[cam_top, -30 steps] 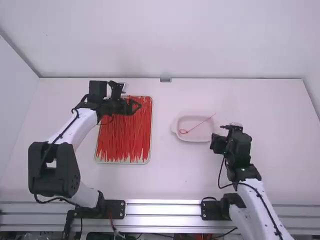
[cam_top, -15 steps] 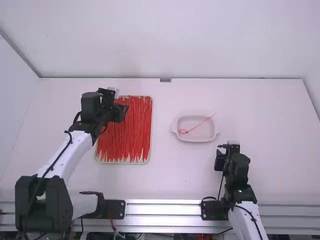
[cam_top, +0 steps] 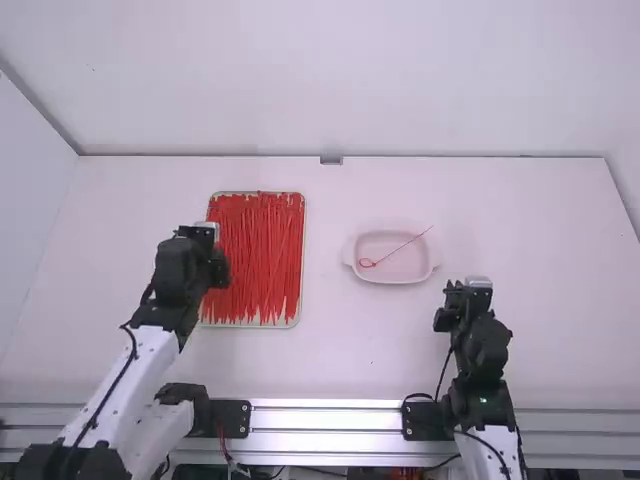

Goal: Fasten the cable tie

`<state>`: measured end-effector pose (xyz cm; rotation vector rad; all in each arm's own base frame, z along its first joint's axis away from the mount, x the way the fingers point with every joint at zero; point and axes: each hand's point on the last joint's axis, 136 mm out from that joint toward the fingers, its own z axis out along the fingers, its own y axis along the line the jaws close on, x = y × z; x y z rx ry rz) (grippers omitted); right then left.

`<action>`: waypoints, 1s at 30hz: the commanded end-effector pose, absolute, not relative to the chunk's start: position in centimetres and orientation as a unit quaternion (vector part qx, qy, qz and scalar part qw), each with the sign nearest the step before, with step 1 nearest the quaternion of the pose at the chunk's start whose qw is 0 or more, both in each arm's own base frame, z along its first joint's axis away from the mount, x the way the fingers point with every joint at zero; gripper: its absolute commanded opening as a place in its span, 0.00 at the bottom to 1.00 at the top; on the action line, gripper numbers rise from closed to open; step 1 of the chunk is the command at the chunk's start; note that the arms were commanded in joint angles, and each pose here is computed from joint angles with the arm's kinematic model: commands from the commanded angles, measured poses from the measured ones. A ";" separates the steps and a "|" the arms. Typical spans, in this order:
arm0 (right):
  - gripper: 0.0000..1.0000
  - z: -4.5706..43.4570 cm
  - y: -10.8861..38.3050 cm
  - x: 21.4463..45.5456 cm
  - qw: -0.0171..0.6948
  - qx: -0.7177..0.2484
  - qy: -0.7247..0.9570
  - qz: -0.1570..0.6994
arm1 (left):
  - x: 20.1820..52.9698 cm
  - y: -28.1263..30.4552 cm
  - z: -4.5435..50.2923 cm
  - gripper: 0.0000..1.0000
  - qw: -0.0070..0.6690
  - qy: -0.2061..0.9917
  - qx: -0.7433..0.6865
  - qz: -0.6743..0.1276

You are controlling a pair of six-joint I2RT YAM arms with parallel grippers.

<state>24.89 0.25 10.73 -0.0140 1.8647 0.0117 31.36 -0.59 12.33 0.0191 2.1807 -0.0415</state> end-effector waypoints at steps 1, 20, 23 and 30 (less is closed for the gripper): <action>0.11 11.0 0.3 24.8 0.605 -0.005 0.796 0.006 | 30.2 0.0 11.7 0.13 0.467 0.884 0.000 0.000; 0.00 14.8 0.3 24.6 0.669 -0.005 0.743 0.006 | 23.7 0.0 4.0 0.00 0.467 0.884 0.000 0.000; 0.00 14.8 0.3 24.6 0.669 -0.005 0.743 0.006 | 23.7 0.0 4.4 0.00 0.482 0.876 0.000 0.000; 0.00 14.8 0.3 24.6 0.669 -0.005 0.743 0.006 | 24.4 0.0 6.9 0.00 0.531 0.848 0.000 0.000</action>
